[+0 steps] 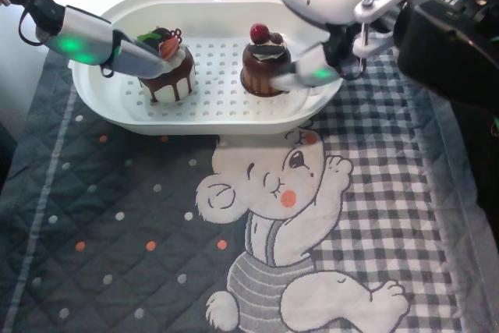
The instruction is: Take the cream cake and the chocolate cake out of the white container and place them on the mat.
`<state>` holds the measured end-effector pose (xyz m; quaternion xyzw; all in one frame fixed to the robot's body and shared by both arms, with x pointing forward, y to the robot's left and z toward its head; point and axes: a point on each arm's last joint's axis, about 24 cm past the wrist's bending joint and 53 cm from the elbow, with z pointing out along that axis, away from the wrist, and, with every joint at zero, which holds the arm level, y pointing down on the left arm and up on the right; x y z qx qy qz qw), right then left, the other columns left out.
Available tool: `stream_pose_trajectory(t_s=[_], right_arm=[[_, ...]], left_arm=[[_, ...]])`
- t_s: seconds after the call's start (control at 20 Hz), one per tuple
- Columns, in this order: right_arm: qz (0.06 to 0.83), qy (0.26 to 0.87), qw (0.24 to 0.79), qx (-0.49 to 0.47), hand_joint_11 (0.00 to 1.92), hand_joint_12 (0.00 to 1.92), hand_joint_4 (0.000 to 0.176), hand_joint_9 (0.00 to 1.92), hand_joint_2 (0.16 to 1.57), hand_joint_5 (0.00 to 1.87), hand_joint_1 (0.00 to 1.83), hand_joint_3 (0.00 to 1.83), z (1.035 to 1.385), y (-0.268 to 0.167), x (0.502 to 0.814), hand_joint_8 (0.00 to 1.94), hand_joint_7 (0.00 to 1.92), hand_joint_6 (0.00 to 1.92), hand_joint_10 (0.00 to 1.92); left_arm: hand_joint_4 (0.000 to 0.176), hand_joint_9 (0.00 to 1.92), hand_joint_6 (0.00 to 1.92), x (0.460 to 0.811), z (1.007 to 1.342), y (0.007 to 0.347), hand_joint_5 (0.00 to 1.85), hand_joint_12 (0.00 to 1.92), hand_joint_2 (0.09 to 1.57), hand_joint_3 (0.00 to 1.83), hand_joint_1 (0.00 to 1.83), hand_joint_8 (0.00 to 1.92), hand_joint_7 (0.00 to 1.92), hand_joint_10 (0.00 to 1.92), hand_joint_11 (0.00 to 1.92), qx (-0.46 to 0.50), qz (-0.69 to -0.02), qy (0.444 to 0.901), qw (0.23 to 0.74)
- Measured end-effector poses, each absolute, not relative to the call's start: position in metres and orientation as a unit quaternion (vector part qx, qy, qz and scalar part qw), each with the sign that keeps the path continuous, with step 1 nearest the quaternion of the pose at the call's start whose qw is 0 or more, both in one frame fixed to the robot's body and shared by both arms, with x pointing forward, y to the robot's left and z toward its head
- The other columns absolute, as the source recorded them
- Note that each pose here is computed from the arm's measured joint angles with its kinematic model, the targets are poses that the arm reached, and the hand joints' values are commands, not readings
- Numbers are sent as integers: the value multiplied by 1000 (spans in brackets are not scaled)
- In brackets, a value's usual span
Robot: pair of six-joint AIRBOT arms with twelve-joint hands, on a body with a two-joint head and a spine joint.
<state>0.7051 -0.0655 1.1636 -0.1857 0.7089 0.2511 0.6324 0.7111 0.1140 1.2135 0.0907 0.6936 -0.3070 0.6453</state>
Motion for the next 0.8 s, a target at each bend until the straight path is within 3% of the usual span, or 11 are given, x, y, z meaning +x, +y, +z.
stream_pose_trajectory(t_s=[0.15, 0.2, 0.3, 0.35, 0.55, 0.8], right_arm=[[237, 708, 636, -192, 0, 1369, 0, 258, 835, 385, 987, 10, 1162, -65, 705, 1, 267, 7, 78], [239, 711, 635, -186, 0, 1526, 0, 294, 831, 390, 984, 5, 1162, -66, 707, 1, 267, 6, 86], [238, 712, 636, -178, 0, 1255, 0, 336, 837, 407, 953, 6, 1160, -67, 712, 19, 339, 8, 82], [241, 714, 634, -172, 0, 1206, 0, 347, 839, 407, 936, 5, 1158, -66, 714, 17, 357, 5, 73], [253, 726, 625, -133, 0, 1183, 0, 403, 832, 407, 782, 0, 1151, -66, 724, 14, 423, 1, 61], [264, 736, 615, -100, 0, 1189, 0, 468, 840, 418, 731, 3, 1144, -65, 732, 15, 475, 3, 56]], left_arm=[[2, 130, 16, 712, 1214, 115, 222, 805, 878, 21, 843, 13, 146, 28, 0, 90, -306, 693, 647], [0, 146, 12, 714, 1212, 115, 224, 826, 879, 14, 837, 11, 156, 27, 0, 89, -305, 694, 646], [5, 201, 8, 723, 1204, 115, 233, 1098, 861, 1, 825, 9, 145, 37, 0, 78, -303, 703, 639], [6, 223, 7, 726, 1202, 116, 237, 1180, 856, 0, 814, 12, 159, 41, 0, 75, -302, 706, 636], [0, 305, 6, 733, 1181, 120, 248, 1316, 849, 0, 812, 22, 236, 66, 0, 60, -296, 730, 614], [0, 332, 7, 737, 1171, 116, 258, 1294, 854, 1, 833, 30, 291, 80, 0, 57, -296, 739, 603]])
